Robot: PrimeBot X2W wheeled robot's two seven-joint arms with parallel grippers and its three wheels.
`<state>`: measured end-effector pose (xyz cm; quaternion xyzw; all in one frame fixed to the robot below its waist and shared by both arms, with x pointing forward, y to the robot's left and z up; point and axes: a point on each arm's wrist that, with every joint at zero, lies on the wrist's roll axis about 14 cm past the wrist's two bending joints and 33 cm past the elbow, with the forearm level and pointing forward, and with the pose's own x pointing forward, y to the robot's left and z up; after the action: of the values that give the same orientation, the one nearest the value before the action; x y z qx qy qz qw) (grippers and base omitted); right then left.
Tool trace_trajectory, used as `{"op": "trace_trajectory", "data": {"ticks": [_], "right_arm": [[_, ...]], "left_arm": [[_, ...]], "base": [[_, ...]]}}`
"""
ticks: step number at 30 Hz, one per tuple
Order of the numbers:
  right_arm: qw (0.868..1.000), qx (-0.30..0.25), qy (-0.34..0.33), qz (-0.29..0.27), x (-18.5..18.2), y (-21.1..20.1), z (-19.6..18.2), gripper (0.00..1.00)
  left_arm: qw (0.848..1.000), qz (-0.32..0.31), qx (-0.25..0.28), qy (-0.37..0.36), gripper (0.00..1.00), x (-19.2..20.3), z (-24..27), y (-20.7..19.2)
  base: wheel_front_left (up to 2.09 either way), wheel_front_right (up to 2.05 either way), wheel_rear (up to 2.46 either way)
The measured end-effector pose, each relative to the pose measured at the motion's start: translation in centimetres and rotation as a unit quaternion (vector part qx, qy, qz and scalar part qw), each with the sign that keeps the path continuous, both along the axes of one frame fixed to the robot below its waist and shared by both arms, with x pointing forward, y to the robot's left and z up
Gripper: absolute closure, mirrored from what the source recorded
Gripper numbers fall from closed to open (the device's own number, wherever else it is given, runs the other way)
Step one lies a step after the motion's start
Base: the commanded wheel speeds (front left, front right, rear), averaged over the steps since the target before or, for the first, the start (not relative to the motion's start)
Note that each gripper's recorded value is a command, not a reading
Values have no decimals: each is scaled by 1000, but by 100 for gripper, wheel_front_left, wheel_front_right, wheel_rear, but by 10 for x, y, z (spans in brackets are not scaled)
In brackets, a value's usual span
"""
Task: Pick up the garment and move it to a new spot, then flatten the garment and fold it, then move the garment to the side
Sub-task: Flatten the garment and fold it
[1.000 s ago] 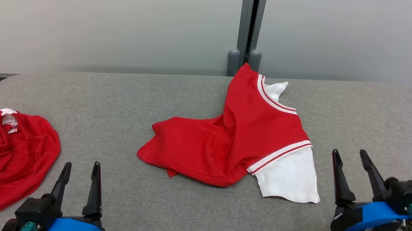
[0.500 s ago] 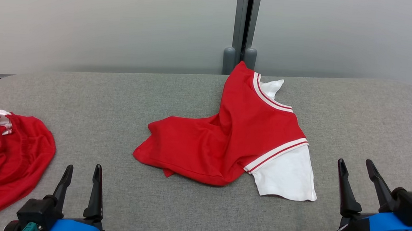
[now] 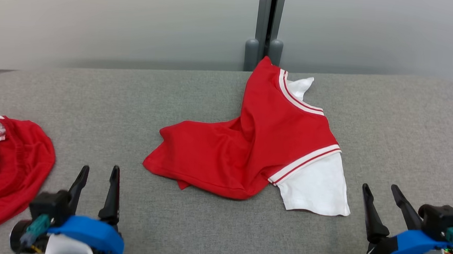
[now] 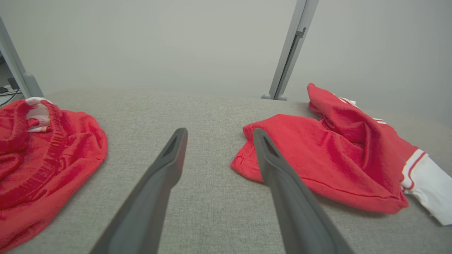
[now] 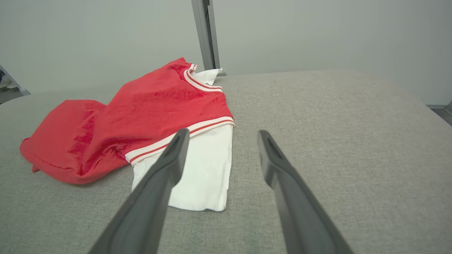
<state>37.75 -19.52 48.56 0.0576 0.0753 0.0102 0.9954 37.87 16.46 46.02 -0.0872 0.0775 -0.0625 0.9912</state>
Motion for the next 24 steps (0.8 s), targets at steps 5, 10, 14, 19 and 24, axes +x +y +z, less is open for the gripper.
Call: {"op": "trace_trajectory", "data": {"ticks": [5,10,14,19,24], "right_arm": [[998,2,65,0,9,-2,-27,0],[995,7,101,0,20,-2,-46,0],[992,4,122,10,25,4,-61,0],[990,-5,141,19,28,8,-76,0],[988,-9,150,24,28,11,-84,0]], "left_arm": [[998,-41,14,47,0,27,-19,-17],[992,-53,26,109,0,44,-55,-30],[989,-63,31,133,0,57,-73,-40],[981,-52,52,180,0,65,-102,-35],[974,-62,52,210,0,69,-120,-42]], "base": [[0,0,0],[0,0,0],[0,0,0],[0,0,0],[0,0,0]]}}
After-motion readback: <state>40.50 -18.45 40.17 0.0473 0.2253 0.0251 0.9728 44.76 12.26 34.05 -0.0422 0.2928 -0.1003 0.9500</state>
